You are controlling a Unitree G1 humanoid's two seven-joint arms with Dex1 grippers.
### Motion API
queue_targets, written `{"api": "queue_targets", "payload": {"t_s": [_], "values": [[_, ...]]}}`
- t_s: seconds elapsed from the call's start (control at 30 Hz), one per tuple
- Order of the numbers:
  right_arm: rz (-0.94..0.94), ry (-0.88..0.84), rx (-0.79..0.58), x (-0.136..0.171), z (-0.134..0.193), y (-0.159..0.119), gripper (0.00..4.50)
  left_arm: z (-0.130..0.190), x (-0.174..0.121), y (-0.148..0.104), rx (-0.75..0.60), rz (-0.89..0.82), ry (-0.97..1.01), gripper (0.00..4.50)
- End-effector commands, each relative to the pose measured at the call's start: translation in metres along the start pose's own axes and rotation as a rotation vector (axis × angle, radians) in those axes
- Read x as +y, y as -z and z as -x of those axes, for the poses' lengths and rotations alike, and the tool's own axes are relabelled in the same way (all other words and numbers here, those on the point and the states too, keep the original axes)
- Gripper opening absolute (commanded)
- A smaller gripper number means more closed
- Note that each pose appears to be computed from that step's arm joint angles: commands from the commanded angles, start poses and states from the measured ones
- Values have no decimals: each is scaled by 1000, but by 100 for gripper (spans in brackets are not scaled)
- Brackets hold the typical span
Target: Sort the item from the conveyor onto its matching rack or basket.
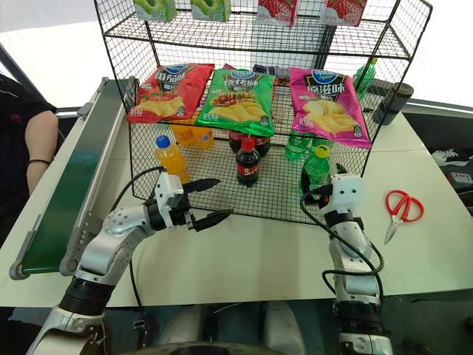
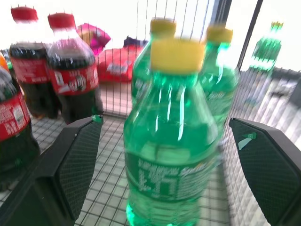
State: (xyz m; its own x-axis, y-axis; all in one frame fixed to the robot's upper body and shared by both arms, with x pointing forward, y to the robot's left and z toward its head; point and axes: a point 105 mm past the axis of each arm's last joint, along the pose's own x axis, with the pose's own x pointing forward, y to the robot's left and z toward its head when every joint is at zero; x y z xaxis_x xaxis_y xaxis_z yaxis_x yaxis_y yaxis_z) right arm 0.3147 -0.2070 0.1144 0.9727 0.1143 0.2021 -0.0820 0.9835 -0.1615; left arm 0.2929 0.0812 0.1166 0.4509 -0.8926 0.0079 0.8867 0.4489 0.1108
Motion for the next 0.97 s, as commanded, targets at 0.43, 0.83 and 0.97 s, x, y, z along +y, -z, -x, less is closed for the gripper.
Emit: {"api": "queue_targets", "payload": {"t_s": [0.43,0.83,0.97], "values": [[14,-466,45,18,56,-54,448,80,57,11,158,-81,-306,450],[24,-454,192,-20,85,-40,448,128,60,22,231,-18,-379,450],[24,-454,196,-21,85,-38,448,129,56,22,224,-8,-374,450]]}}
